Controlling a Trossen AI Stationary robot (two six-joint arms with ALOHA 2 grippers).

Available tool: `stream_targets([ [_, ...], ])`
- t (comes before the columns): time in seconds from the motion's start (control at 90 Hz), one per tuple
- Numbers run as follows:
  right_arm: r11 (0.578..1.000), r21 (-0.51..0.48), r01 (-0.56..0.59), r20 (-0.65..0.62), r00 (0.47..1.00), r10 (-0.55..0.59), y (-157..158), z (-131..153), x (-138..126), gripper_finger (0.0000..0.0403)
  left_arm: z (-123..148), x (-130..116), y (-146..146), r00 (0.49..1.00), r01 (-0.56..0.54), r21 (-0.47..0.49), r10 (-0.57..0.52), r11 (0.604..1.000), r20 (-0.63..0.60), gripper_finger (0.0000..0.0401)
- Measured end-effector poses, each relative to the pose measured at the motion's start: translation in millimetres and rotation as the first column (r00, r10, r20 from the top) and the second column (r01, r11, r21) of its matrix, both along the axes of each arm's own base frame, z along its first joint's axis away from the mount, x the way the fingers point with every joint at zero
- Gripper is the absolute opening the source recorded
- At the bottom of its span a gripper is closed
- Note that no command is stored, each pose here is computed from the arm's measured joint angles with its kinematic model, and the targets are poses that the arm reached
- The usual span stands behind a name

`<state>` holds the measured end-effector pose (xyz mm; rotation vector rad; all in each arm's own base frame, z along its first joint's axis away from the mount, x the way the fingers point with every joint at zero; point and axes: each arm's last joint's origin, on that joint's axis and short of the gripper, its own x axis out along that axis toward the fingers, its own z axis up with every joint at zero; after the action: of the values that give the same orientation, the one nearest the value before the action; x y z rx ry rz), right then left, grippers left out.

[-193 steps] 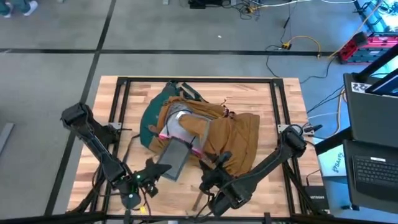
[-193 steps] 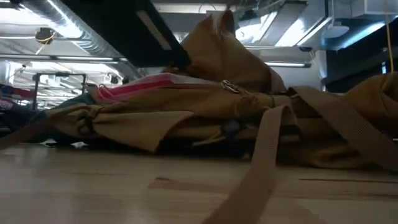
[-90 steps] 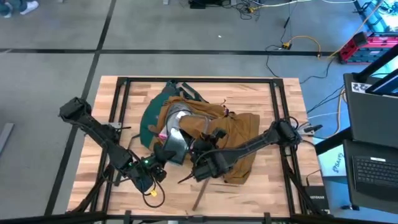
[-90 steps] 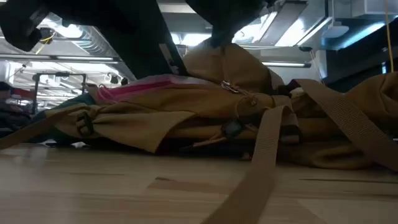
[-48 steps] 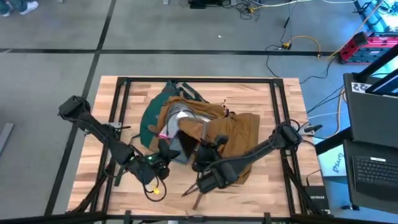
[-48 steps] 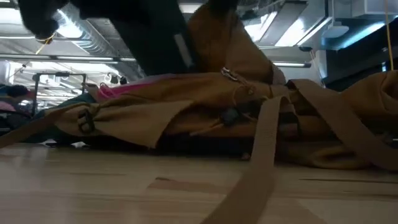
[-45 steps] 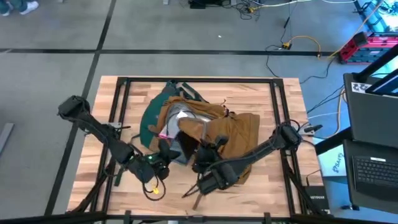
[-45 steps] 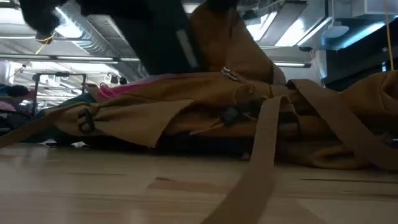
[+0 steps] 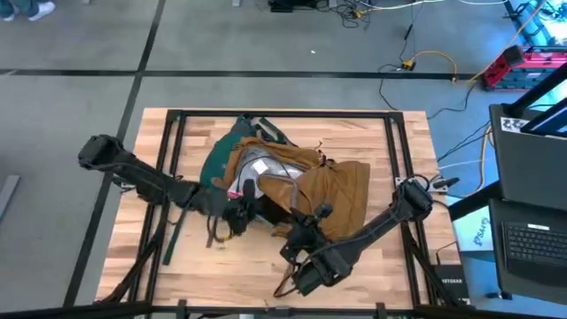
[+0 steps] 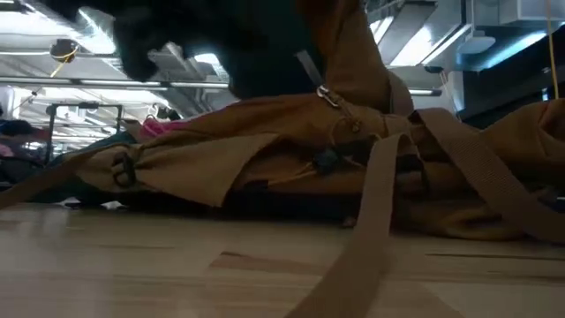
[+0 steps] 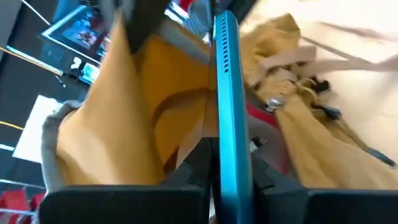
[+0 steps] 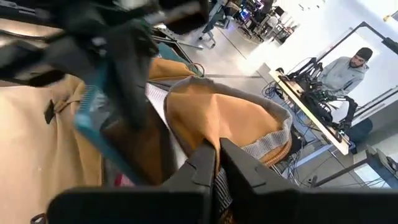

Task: Unpack backpack
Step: Put the blue tablet into the brown backpack

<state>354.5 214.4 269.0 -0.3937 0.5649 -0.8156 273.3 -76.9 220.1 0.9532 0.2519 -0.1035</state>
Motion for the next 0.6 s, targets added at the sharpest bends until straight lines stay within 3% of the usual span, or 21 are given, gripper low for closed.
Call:
stream_targets([
  [0.378,1.000,0.002,0.002,0.002,1.000,-0.002,0,0,0,0.0000,-3,9,41,0.999,0.027,-0.195,-0.034,0.981,-0.035,0.0019],
  [0.6,1.000,0.004,0.002,0.002,1.000,-0.002,0,0,1,0.0000,-10,7,43,0.995,-0.009,-0.306,-0.022,0.952,-0.096,0.0082],
])
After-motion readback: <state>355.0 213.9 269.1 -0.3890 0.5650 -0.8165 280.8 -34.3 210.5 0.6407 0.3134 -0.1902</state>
